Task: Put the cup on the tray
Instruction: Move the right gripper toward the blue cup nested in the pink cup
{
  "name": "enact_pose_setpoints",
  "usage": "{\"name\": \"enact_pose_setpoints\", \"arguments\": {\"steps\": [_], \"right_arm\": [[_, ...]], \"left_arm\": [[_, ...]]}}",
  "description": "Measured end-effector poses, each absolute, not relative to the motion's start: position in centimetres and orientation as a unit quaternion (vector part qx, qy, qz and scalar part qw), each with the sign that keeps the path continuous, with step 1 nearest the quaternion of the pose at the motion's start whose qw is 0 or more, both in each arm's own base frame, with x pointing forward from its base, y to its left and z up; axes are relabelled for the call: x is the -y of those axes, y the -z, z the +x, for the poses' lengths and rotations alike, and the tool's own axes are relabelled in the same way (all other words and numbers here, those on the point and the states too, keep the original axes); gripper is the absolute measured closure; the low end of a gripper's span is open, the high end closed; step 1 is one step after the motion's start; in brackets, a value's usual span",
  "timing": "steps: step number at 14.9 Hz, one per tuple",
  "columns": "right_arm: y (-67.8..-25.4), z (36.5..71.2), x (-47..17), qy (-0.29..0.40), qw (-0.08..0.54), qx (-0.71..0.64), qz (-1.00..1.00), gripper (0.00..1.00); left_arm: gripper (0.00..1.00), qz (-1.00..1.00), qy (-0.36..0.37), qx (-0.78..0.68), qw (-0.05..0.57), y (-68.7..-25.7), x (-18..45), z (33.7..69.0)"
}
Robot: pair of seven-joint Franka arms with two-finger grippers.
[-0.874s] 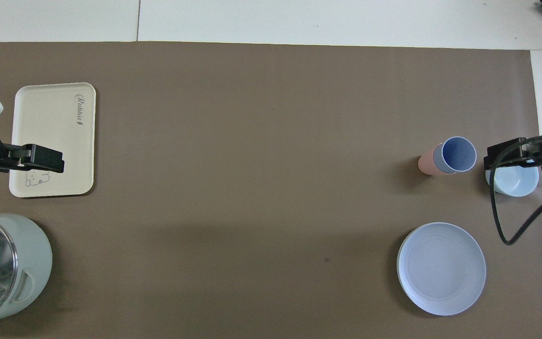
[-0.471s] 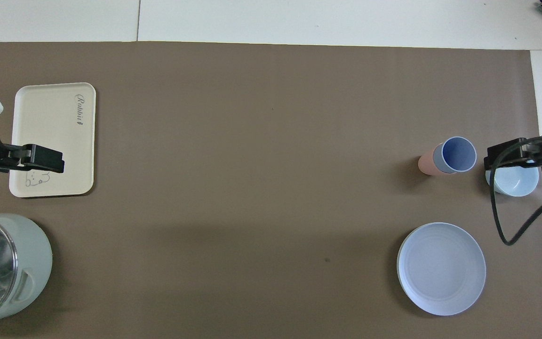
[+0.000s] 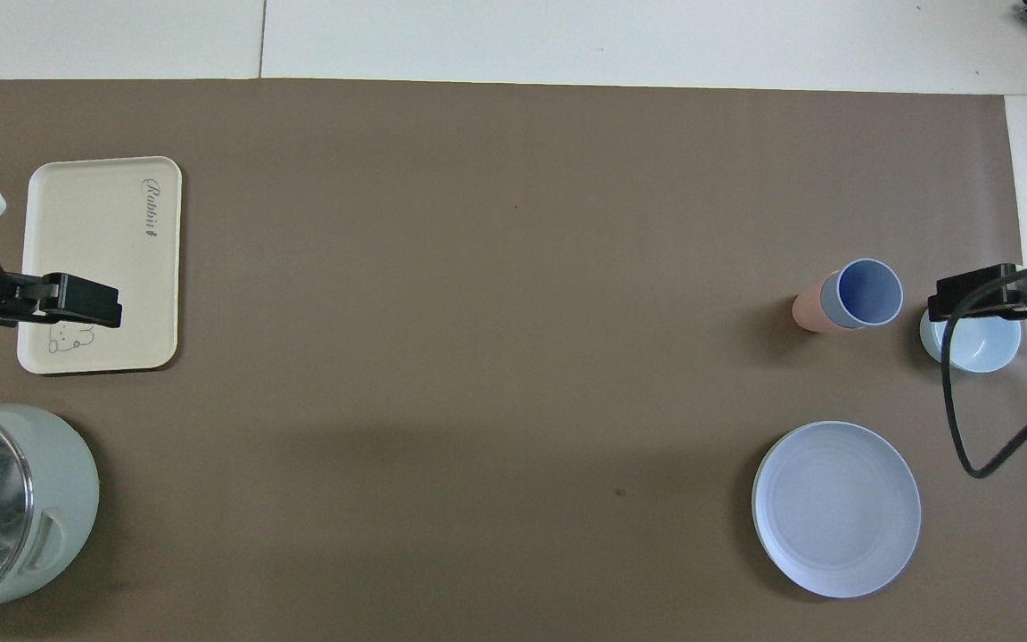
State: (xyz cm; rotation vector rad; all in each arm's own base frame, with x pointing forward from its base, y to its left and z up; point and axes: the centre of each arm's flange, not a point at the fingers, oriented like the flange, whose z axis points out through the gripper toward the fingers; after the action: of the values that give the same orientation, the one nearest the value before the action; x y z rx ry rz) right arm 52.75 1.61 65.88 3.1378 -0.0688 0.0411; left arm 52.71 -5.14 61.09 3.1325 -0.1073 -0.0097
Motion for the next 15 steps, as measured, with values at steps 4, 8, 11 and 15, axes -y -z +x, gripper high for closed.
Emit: {"name": "enact_pose_setpoints", "arguments": {"steps": [4, 8, 11, 15], "right_arm": [[-65.6, 53.2, -1.1, -0.027, 0.0, 0.043, 0.999, 0.06], [-65.2, 53.7, 2.2, -0.04, -0.003, 0.149, 0.988, 0.08], [-63.9, 54.4, 4.8, -0.031, -0.027, 0.252, 0.967, 0.1], [-59.9, 56.8, 10.3, -0.026, -0.049, 0.356, 0.933, 0.14]], "left_arm": [[0.0, 0.999, 0.003, 0.034, 0.004, -61.1, 5.1, 52.7], [0.0, 0.999, 0.003, 0.034, 0.004, -61.1, 5.1, 52.7], [0.0, 0.999, 0.003, 0.034, 0.004, -61.1, 5.1, 52.7], [0.0, 0.999, 0.003, 0.034, 0.004, -61.1, 5.1, 52.7]]}}
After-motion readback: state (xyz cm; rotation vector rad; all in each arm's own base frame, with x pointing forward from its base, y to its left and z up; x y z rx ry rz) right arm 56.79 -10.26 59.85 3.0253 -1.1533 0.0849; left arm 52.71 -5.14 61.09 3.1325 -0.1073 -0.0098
